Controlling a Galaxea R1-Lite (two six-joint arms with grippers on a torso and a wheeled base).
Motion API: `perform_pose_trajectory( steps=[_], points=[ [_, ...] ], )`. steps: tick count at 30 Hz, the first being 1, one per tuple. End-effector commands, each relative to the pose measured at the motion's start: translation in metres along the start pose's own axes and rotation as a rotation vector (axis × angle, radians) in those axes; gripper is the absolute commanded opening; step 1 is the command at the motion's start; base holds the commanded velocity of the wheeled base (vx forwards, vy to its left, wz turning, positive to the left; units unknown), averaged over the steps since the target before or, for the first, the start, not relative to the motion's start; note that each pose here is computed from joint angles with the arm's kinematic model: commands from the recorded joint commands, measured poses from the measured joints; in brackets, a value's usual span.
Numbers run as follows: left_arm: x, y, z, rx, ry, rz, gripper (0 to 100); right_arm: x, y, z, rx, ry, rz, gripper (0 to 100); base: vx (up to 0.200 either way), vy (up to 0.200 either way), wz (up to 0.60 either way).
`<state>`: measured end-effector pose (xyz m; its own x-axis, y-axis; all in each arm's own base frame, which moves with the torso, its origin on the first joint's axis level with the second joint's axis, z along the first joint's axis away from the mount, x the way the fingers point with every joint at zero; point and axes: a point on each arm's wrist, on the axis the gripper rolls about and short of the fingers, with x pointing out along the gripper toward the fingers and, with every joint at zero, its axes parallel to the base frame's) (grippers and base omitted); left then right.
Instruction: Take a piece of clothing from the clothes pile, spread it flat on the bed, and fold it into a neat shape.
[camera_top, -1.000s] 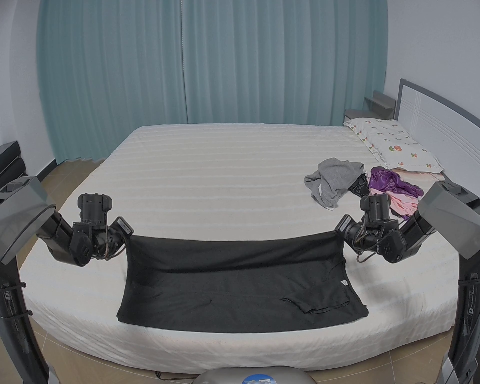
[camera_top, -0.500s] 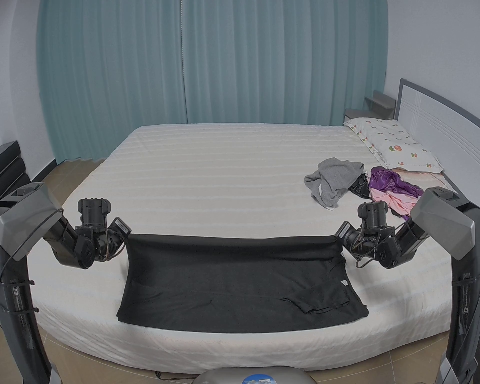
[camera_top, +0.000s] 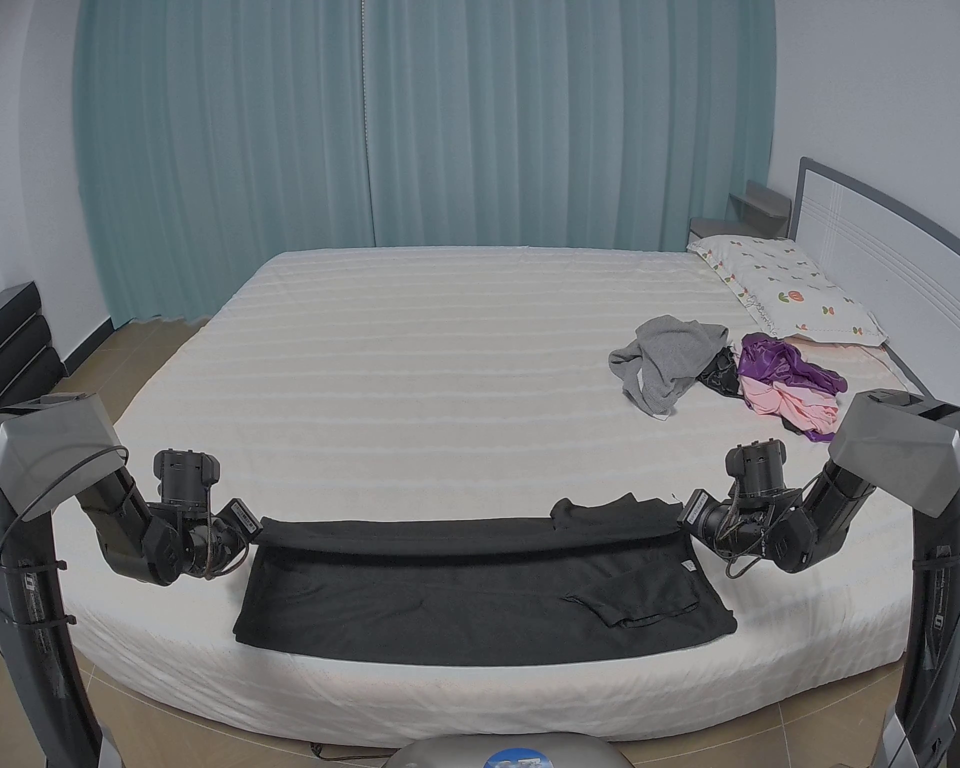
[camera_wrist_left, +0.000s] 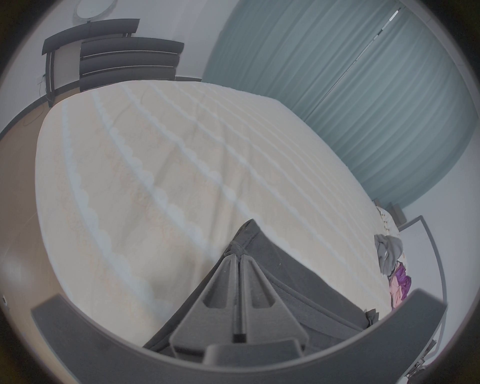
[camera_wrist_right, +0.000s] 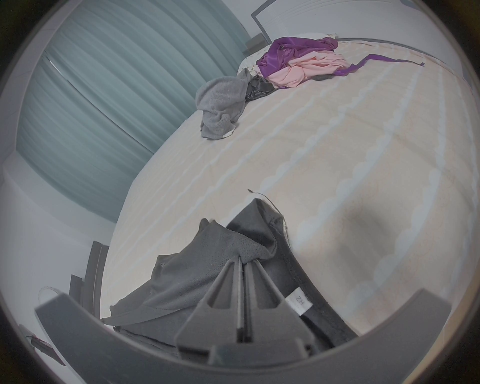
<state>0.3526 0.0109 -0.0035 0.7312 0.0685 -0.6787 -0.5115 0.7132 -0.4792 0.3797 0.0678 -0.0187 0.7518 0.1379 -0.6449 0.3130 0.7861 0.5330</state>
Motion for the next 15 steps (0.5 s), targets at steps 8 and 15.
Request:
perform_pose_trajectory(
  steps=[8, 15],
  points=[
    [-0.003, 0.013, -0.014, 0.043, 0.065, 0.031, 0, -0.005, -0.006, -0.008, -0.019, 0.030, -0.022, 0, 0.000, 0.000, 0.00],
    [-0.006, 0.015, -0.019, 0.050, 0.084, 0.042, 0, -0.005, -0.008, -0.009, -0.031, 0.039, -0.032, 0, 0.000, 0.000, 0.00]
  ],
)
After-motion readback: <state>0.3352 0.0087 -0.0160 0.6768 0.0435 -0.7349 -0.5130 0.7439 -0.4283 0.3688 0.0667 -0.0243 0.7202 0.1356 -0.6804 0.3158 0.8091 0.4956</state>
